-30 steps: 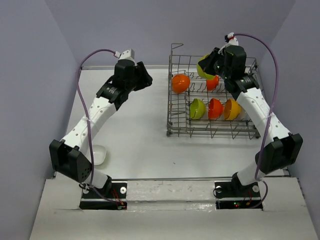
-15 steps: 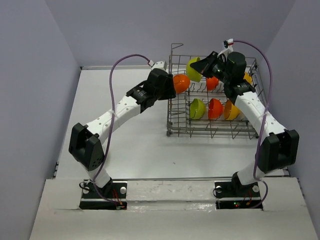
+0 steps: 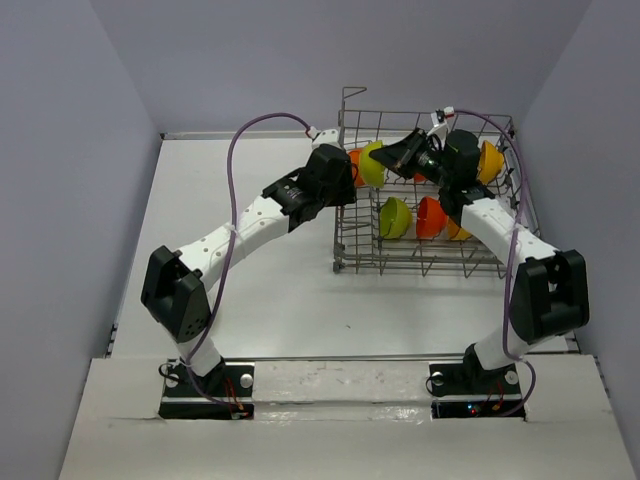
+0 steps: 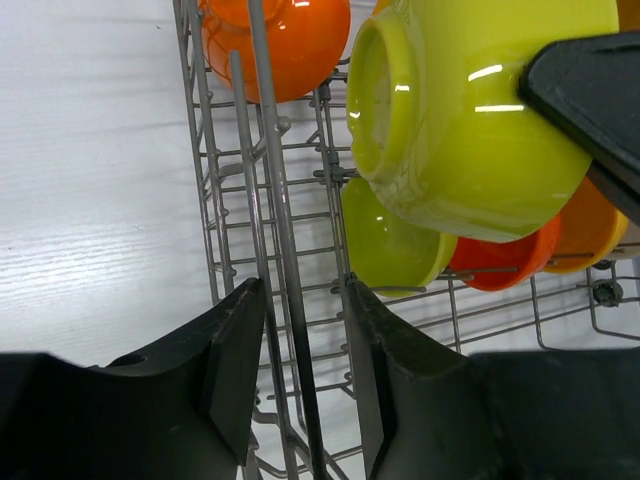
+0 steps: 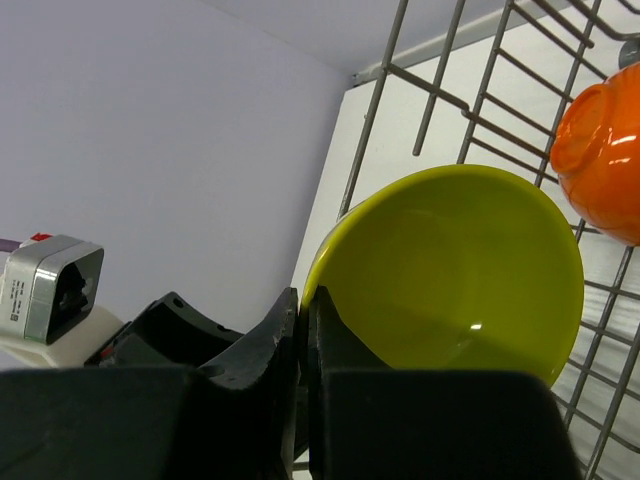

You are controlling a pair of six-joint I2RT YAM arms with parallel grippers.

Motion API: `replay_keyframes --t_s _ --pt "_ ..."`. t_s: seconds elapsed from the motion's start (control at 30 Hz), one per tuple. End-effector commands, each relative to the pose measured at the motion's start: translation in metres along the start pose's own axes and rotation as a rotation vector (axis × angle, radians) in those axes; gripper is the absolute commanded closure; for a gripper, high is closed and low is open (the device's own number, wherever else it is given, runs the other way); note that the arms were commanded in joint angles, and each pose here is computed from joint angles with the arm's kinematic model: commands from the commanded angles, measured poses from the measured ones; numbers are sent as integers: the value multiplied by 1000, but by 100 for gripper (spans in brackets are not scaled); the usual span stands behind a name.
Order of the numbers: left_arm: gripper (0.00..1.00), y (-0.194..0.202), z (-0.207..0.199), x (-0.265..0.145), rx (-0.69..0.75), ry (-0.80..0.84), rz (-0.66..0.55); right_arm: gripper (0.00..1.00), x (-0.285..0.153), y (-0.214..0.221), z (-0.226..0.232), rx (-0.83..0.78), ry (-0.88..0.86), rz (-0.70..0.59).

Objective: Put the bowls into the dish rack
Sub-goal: Turn the bowl upside down over the dish rack.

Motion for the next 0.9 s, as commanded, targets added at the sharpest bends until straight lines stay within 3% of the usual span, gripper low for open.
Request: replay_keyframes --t_s 0.0,0.47,0.87 --pt "55 -7 -10 1 -15 15 -30 99 -3 -5 25 -6 -141 -17" --pt "100 -8 -18 3 -7 21 -27 99 32 40 -21 80 -74 87" --pt "100 -12 -22 4 -5 27 -28 99 41 56 -36 152 -81 104"
Point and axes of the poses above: each gripper's point midway between its finger pads, its own x axis out along the fingers, its own z axis along the line the jaws close on, y = z × x, the point moved 4 cm from there along -x, back along the fingers, and after that the axes turned 6 degrees about x, right-handed, at the moved point
